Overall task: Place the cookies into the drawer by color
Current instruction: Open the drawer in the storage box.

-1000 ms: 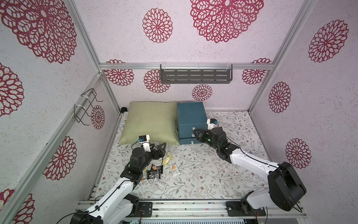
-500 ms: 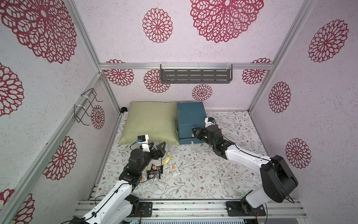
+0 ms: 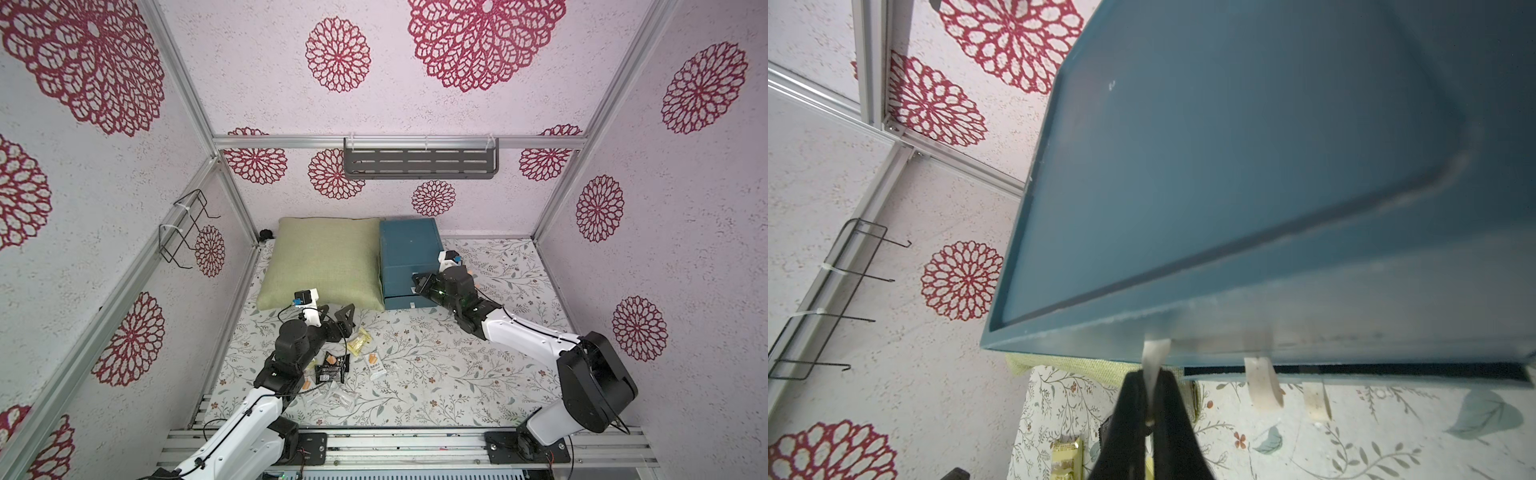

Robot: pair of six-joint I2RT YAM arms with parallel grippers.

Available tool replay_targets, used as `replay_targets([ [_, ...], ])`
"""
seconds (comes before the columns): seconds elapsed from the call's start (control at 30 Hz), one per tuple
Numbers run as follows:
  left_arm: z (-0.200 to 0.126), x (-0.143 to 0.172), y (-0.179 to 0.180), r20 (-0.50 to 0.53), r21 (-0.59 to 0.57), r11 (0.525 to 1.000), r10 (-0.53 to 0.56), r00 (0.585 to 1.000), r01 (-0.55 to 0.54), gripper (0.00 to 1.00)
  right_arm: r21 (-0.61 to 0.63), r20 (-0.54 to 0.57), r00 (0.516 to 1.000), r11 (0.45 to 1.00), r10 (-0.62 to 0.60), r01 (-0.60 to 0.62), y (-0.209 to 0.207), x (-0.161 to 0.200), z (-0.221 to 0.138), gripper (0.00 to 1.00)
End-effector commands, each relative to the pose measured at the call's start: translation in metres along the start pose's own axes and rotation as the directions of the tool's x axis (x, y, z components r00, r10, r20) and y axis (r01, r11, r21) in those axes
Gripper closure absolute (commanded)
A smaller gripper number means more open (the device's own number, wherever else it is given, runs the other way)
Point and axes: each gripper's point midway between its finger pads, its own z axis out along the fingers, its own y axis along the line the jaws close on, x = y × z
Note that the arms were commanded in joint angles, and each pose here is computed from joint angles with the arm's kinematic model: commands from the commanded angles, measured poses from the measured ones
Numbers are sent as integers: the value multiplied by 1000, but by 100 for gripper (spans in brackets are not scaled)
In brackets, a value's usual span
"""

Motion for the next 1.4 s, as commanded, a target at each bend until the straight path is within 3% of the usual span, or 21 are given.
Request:
replay_targets([
  [0.0, 1, -2, -5, 0, 10, 1000, 18, 1000, -18, 3, -53, 65, 998, 999, -3, 6, 23, -20, -9, 100],
  [1.03, 1, -2, 1, 5, -25, 999, 39, 999, -39, 3, -24, -26, 995, 995, -94, 93, 14, 69, -102, 100],
  [1.37, 1, -2, 2, 6, -33, 999, 43, 999, -43, 3, 3, -35, 991, 992, -127, 127, 10, 80, -118, 100],
])
